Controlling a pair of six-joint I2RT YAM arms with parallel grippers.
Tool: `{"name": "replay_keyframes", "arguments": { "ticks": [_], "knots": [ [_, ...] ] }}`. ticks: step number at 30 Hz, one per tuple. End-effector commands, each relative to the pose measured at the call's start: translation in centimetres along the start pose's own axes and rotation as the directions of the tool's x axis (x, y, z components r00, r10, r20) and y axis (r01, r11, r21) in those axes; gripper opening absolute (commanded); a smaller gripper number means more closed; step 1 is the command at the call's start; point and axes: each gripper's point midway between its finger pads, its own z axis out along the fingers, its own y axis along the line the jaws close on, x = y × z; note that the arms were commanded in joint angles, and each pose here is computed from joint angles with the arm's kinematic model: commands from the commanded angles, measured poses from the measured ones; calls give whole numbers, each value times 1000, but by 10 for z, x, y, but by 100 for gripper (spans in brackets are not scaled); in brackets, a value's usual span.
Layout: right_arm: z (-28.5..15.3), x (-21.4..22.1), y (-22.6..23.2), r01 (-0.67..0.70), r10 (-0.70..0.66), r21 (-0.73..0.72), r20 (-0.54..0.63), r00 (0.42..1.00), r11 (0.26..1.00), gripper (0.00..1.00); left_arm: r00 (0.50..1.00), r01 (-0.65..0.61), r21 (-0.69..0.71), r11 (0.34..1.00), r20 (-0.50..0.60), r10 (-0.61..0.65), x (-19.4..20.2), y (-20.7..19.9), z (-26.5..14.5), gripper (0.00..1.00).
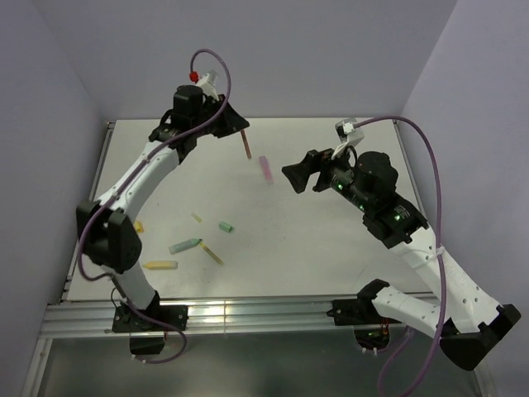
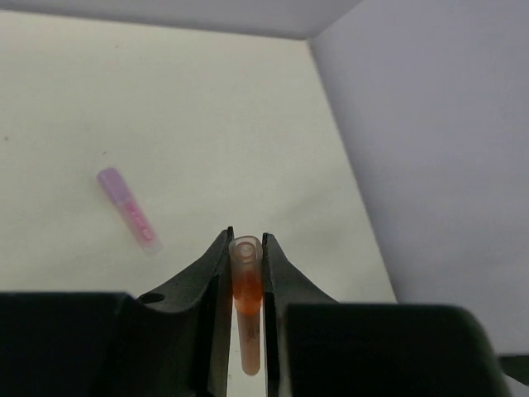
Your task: Insert the pens into the pen caps
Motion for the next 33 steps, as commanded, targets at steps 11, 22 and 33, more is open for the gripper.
{"name": "replay_keyframes", "arguments": {
  "ticks": [11, 22, 33],
  "knots": [
    [10, -24, -16, -67, 67, -2, 97, 993, 998, 99, 964, -28, -365, 931, -257, -71, 82, 159, 117, 4],
    [13, -17, -20, -74, 73, 8, 65, 995, 997, 98, 949, -81, -513, 855, -303, -92, 125, 213, 138, 19],
    [14, -16, -20, -74, 74, 5, 53, 996, 997, 97, 934, -106, -557, 824, -341, -110, 150, 231, 139, 37]
  ]
}}
